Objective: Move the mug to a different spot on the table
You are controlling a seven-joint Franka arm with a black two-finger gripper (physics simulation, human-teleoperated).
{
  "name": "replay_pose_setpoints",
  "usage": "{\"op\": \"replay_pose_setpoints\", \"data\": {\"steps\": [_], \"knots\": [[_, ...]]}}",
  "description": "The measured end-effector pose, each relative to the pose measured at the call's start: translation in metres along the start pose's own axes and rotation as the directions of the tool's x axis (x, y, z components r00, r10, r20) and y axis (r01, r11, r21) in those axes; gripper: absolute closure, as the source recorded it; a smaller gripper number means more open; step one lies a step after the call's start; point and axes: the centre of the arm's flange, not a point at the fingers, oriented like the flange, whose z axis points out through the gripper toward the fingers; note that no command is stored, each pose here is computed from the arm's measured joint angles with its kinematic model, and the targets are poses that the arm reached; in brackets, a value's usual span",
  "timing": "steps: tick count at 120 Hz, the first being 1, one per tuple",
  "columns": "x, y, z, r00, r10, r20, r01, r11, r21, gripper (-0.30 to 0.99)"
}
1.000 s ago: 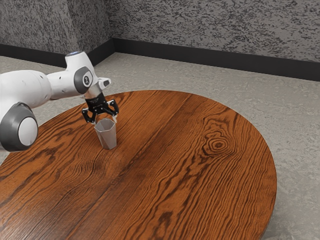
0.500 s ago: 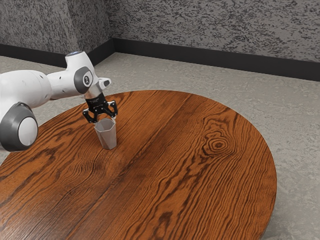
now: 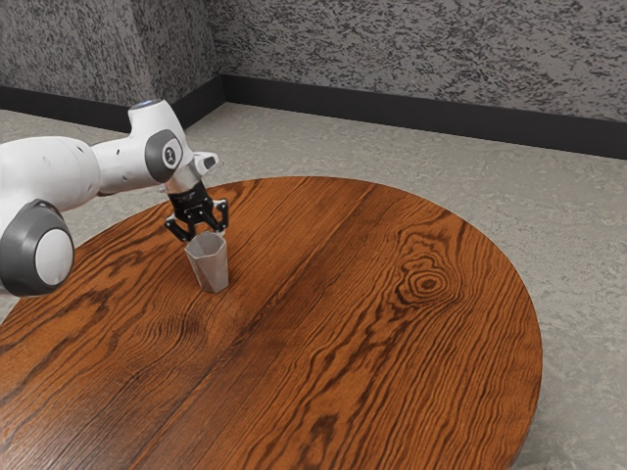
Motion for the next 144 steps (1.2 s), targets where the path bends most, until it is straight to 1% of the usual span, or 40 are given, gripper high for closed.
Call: {"op": "replay_pose_setpoints", "data": {"steps": [13, 25, 37, 67, 97, 109, 126, 144], "knots": [[-0.002, 0.000, 0.003, 1.000, -0.010, 0.014, 0.010, 1.000, -0.009, 0.52], [-0.003, -0.002, 0.003, 1.000, -0.018, 0.026, 0.018, 1.000, -0.006, 0.52], [-0.004, -0.004, 0.001, 0.999, -0.021, 0.037, 0.021, 1.000, 0.002, 0.55], [-0.014, 0.002, -0.026, 0.994, -0.014, 0.109, 0.012, 1.000, 0.014, 0.64], [-0.032, -0.002, -0.060, 0.979, -0.015, 0.205, 0.009, 0.999, 0.032, 0.73], [-0.041, -0.004, -0.053, 0.964, -0.020, 0.264, 0.009, 0.999, 0.043, 0.74], [-0.058, 0.005, -0.034, 0.939, -0.006, 0.344, -0.010, 0.999, 0.046, 0.75], [-0.075, 0.016, -0.013, 0.912, 0.008, 0.411, -0.026, 0.999, 0.039, 0.75]]}}
